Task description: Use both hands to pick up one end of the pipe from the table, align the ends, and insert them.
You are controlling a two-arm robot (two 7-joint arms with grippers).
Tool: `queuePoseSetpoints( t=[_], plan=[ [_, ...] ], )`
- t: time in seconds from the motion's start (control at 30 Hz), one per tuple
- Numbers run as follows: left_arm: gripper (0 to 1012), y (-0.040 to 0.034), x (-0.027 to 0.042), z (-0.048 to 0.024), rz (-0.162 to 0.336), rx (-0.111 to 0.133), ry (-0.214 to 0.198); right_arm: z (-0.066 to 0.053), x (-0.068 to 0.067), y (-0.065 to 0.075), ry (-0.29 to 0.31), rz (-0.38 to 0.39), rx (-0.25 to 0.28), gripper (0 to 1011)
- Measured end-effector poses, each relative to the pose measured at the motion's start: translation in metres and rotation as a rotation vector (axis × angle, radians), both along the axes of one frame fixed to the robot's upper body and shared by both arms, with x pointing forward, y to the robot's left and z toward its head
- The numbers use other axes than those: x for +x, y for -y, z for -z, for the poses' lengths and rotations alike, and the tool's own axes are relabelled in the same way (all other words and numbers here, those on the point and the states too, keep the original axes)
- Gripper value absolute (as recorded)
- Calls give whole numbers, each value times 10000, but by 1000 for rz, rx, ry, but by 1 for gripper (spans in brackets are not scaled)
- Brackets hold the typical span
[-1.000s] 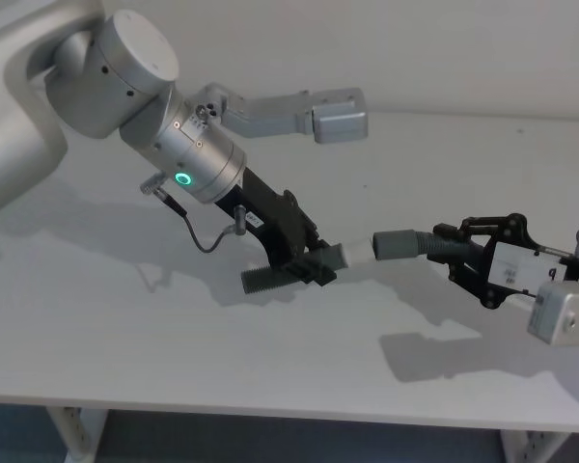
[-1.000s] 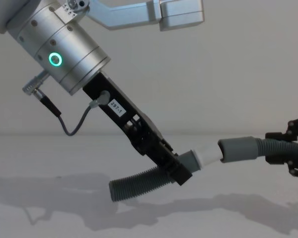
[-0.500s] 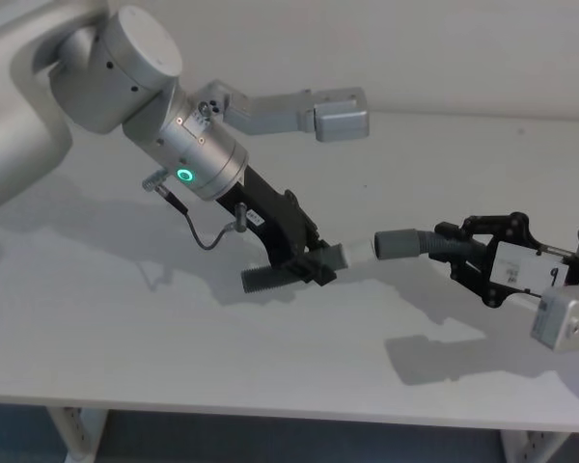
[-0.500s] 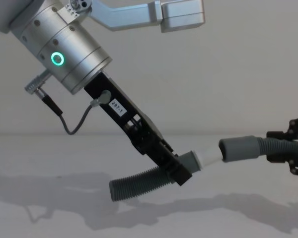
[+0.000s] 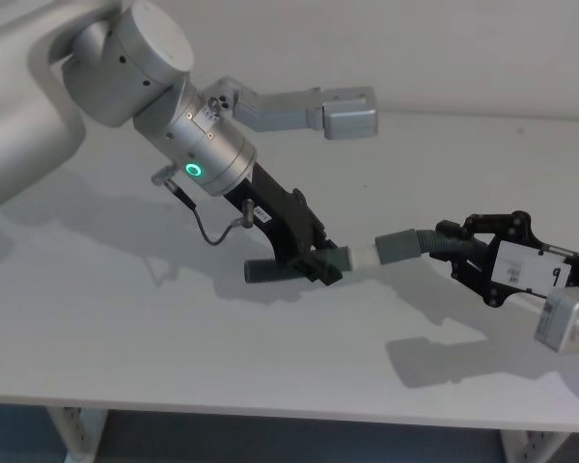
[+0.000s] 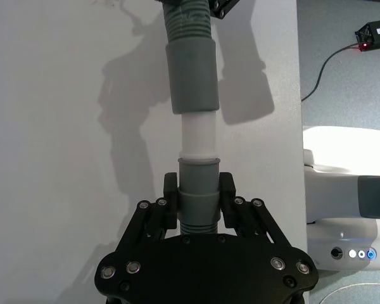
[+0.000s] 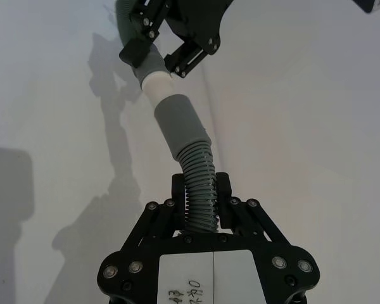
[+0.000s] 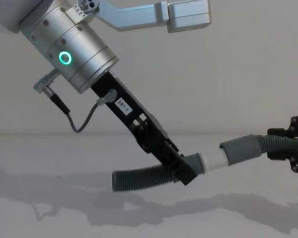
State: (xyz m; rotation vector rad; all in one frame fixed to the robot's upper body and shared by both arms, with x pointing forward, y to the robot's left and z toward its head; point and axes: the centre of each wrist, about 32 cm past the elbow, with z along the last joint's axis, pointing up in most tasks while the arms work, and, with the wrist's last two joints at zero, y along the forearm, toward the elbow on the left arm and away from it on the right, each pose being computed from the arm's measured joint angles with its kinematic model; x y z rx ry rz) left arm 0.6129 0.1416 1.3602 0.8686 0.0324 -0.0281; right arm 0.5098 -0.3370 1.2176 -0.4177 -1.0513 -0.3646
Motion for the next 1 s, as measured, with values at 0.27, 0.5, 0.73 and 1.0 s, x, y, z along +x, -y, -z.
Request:
queuePoseSetpoints(
  t=[0.27,0.5,0.73,1.0],
  plan=[
    [383,38,23,-13,14,2,-1,7,-6,-2,7,-13,-8,275],
    [383,47,23,-26,18,3,-1,20,-8,-5,18,-25,-19,276],
    [383,44,7,-36,16,3,3,28,-7,-11,25,-33,-25,275],
    [383,38,-11,-44,4,2,8,30,-5,-18,26,-38,-28,275]
  ],
)
